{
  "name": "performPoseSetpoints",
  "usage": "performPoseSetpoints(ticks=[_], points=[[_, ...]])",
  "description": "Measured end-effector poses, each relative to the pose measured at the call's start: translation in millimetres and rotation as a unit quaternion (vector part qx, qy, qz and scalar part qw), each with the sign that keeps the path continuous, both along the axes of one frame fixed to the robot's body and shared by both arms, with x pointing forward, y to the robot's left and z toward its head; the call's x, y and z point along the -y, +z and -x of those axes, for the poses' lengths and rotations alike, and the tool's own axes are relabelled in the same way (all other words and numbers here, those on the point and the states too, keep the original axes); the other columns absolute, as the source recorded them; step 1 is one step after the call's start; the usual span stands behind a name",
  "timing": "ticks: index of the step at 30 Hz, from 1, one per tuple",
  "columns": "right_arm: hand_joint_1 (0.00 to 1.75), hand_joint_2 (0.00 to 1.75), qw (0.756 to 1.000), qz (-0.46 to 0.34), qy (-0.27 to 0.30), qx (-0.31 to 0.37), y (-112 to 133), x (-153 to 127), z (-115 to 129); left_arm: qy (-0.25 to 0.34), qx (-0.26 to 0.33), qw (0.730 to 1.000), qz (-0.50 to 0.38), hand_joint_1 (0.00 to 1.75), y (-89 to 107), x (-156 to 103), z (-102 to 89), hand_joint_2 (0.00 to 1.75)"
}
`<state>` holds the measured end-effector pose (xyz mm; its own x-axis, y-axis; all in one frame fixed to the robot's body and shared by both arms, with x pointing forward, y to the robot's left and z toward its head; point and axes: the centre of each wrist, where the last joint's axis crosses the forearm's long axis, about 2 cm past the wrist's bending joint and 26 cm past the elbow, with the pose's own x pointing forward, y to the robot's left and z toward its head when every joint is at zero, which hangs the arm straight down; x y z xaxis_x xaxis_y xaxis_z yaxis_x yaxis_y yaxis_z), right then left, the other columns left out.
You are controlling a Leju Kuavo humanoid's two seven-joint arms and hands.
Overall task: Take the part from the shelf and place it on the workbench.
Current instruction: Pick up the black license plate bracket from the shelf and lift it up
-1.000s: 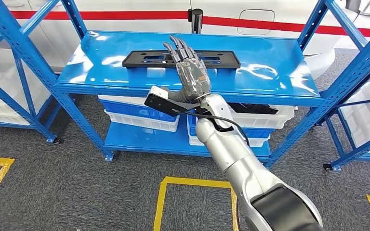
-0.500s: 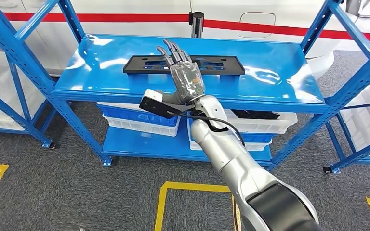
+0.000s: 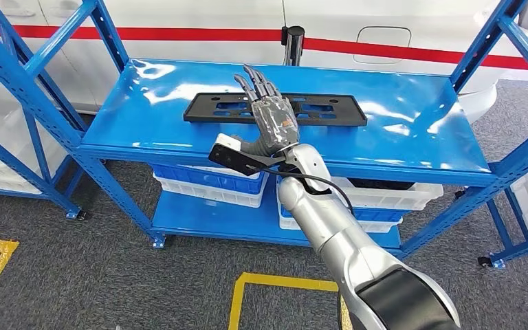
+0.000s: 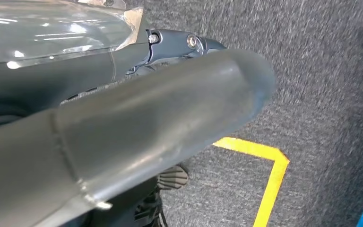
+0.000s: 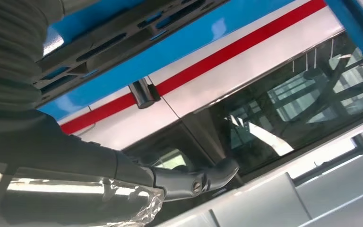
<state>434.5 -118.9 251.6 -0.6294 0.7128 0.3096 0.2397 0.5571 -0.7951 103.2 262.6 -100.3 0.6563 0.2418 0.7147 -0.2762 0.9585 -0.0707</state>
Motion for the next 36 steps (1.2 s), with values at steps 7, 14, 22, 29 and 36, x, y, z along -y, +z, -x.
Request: performPoseSetpoints(ticks=[7, 14, 22, 29, 36], points=[[0.00, 1.75, 1.000, -0.002, 0.003, 0.000, 1.1, -3.6, 0.9, -0.001, -0.001, 1.000, 0.000, 0.00, -0.2, 0.2, 0.8, 0.00], [0.00, 1.75, 1.000, -0.004, 0.005, 0.001, 2.2, -4.6, 0.5, -0.003, -0.002, 1.000, -0.005, 0.00, -0.5, -1.9, 1.6, 0.00], [0.00, 1.75, 1.000, -0.006, 0.001, 0.001, -0.9, 1.5, -1.4, -0.017, -0.006, 1.000, -0.011, 0.00, -0.3, -0.2, 1.5, 0.00], [0.00, 1.75, 1.000, -0.003, -0.022, -0.018, -23.8, 15.3, 6.4, -0.047, -0.020, 0.999, -0.017, 0.00, 1.0, 2.7, -3.6, 0.00], [0.00, 1.75, 0.999, -0.010, -0.036, -0.018, -35.3, 25.0, 20.5, -0.077, -0.052, 0.995, -0.037, 0.00, 3.9, 3.7, -14.5, 0.00]])
